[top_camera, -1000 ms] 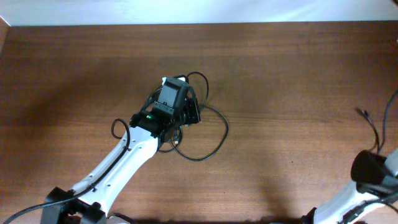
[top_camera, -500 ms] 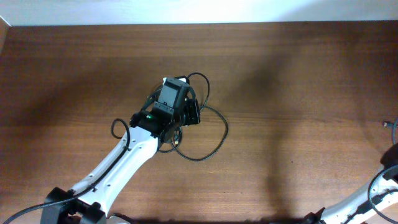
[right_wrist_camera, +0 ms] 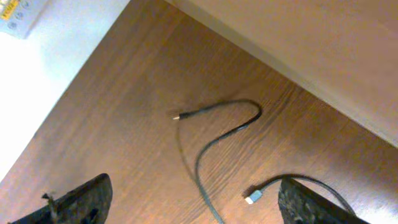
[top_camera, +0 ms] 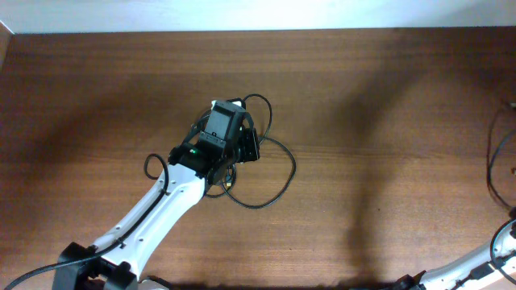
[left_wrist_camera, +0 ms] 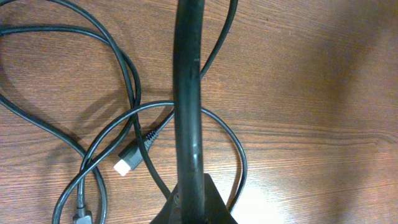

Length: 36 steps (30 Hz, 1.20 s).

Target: Untangle cables

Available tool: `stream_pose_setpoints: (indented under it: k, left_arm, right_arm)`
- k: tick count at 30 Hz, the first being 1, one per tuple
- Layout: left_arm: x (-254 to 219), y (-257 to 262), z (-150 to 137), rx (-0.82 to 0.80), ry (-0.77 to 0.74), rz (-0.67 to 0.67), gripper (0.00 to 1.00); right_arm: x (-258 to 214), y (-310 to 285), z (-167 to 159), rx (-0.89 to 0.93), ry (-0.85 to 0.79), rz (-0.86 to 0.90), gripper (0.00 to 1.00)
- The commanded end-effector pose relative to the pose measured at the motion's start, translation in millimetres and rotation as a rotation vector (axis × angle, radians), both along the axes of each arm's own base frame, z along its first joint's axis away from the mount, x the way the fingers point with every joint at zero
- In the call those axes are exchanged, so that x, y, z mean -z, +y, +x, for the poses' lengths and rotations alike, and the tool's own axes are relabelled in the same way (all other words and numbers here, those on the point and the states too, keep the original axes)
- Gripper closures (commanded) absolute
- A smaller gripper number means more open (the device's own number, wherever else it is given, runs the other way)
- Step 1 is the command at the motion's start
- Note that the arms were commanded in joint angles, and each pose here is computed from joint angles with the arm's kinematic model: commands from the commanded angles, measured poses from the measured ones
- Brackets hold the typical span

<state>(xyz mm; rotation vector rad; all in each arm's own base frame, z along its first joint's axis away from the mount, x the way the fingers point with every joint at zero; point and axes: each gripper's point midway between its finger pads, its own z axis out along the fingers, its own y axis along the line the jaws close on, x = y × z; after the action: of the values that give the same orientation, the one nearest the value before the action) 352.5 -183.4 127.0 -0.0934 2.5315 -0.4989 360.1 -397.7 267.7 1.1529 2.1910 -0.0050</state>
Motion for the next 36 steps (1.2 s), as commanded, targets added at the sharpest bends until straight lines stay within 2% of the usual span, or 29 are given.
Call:
stream_pose_setpoints:
  k: [1,7,10,19,22,26,31,36]
  left_arm:
    - [-6,-1,-1,0.019,-0.014,-0.005,1.00]
    - [-6,-1,-1,0.019,-0.014,-0.005,1.00]
    - [-6,-4,-2,0.029,-0.009,-0.016,1.00]
    - [-13,-10,-5,0.063,-0.020,-0.047,1.00]
    - [-39,-13,-5,0.075,-0.088,-0.089,1.00]
    - [-103,-19,-14,0.151,-0.267,-0.176,1.00]
    - [-189,-8,-37,0.158,-0.509,-0.273,1.00]
    - [-227,2,-59,0.159,-0.616,-0.314,1.00]
  right_arm:
    - [4,6,4,-0.021,-0.015,0.036,0.14]
    - [1,28,17,-0.134,-0.067,0.088,0.13]
    - [-2,50,34,-0.259,-0.090,0.084,0.13]
    - [9,169,89,-0.666,-0.006,0.059,0.11]
    - [11,214,97,-0.802,0.008,0.083,0.11]
    - [-2,282,103,-1.043,-0.104,0.169,0.10]
    - [-22,334,101,-1.161,-0.119,0.148,0.10]
    - [-56,376,85,-1.234,-0.118,0.042,0.10]
